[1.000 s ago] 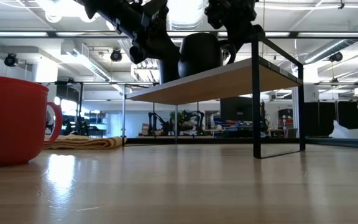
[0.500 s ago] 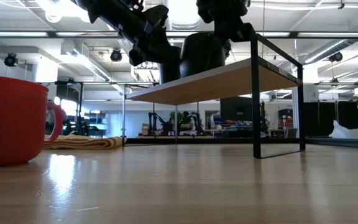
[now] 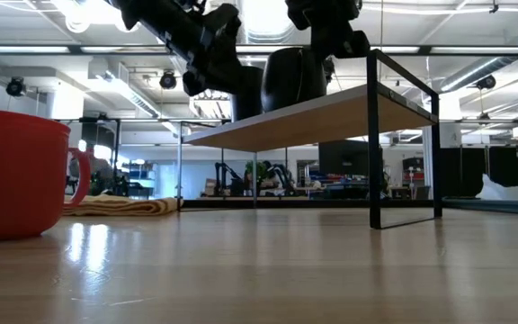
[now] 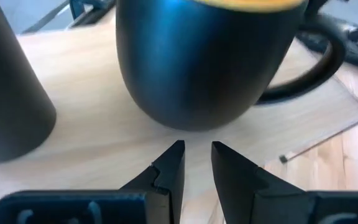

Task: Stack small to large cups/mugs on shelf
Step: Put the black mug on the shelf

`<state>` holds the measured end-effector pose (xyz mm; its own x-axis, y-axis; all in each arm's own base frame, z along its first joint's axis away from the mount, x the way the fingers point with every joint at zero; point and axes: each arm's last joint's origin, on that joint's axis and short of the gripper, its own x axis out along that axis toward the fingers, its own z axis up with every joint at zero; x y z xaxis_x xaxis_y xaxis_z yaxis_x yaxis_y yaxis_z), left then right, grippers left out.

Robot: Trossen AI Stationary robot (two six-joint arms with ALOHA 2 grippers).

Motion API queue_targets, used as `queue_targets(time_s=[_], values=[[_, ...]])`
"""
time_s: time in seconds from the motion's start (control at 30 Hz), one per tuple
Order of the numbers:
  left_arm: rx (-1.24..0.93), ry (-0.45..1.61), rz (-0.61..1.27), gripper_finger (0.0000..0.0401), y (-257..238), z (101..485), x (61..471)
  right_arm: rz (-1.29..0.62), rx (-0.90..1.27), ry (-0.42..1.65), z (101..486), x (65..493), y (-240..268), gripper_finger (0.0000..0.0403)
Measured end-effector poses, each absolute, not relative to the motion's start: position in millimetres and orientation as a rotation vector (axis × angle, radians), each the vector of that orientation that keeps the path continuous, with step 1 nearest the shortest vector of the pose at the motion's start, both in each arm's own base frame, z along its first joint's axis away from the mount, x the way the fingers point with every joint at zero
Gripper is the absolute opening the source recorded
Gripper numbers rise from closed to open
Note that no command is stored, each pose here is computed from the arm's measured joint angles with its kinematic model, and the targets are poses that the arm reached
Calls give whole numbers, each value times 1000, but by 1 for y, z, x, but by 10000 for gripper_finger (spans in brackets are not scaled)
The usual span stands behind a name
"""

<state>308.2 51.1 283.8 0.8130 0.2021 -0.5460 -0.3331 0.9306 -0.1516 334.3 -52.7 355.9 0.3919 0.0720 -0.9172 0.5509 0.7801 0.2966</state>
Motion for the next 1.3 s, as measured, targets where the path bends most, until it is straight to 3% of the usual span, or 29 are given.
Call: queue_targets(time_s=[0.43, 0.8, 1.3], values=[[-259, 550, 252, 66, 36, 284, 310, -440, 514, 1171, 371, 308, -54, 9], [-294, 443, 239, 66, 34, 293, 315, -578, 527, 1105, 364, 305, -103, 8], [-294, 470, 297, 66, 41, 280, 319, -488, 569, 1091, 354, 311, -116, 8]])
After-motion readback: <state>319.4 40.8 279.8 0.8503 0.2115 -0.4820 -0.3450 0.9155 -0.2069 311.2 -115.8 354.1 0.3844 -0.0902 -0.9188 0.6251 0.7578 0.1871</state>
